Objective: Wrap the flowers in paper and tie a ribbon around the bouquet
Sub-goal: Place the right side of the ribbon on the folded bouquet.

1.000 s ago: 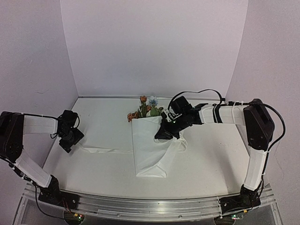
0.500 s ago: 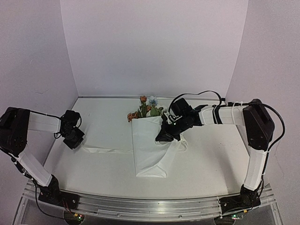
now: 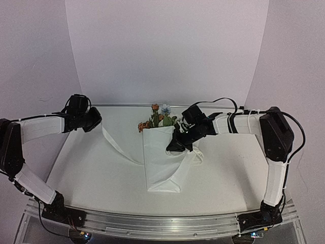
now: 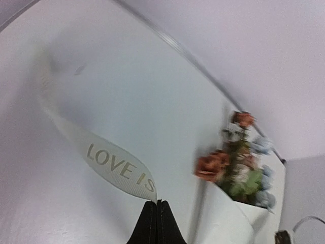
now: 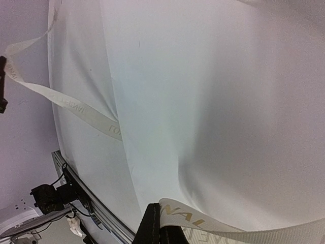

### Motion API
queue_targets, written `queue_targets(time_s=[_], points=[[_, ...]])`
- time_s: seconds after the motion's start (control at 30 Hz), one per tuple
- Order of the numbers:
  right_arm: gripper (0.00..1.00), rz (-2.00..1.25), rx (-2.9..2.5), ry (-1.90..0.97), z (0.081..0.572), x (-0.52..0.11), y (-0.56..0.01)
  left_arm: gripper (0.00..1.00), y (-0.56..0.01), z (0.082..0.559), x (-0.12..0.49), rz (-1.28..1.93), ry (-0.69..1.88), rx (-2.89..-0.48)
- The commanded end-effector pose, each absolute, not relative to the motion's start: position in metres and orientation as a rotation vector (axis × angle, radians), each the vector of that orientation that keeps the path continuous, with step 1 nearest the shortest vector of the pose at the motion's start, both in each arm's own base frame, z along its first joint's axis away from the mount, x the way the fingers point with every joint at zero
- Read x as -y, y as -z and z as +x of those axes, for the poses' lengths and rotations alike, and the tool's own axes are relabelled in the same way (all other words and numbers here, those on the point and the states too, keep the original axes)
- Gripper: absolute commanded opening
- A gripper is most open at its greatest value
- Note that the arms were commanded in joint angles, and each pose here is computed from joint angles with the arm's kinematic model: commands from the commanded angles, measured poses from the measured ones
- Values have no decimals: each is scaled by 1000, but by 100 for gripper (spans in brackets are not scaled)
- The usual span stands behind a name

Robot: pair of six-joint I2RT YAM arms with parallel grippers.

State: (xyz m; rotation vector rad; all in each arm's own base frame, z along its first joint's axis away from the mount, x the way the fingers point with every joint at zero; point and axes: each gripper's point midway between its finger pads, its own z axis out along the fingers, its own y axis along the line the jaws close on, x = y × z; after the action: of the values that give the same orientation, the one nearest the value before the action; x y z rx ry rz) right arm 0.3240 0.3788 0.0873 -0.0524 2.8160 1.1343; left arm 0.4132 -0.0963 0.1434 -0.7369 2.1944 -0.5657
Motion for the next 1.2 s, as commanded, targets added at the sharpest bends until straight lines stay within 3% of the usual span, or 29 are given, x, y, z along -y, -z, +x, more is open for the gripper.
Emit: queue_targets(time_s=[0.0,0.13,0.2,0.4,0.53,0.9,1.07,1.17], points=[[0,34,-2787,-1162,344,-398,-90,0,-253,410,220,-67,846,-1979],[1,96,-2797,-1172,354,-406,-85,0,-265,364,311,363,1031,-1893],[8,111,-2791,-1166,356,-405,-86,0,-261,345,338,520,1087,-1857],[45,121,-2744,-1138,358,-398,-103,0,-239,312,377,759,1182,-1846],[56,115,-2705,-1081,357,-385,-117,0,-233,307,382,807,1214,-1845],[68,45,-2607,-900,340,-338,-151,0,-243,296,406,972,1360,-1814],[76,-194,-2414,-876,331,-328,-169,0,-251,288,412,1041,1438,-1792],[71,-341,-2328,-917,330,-341,-175,0,-258,285,413,1061,1456,-1776]])
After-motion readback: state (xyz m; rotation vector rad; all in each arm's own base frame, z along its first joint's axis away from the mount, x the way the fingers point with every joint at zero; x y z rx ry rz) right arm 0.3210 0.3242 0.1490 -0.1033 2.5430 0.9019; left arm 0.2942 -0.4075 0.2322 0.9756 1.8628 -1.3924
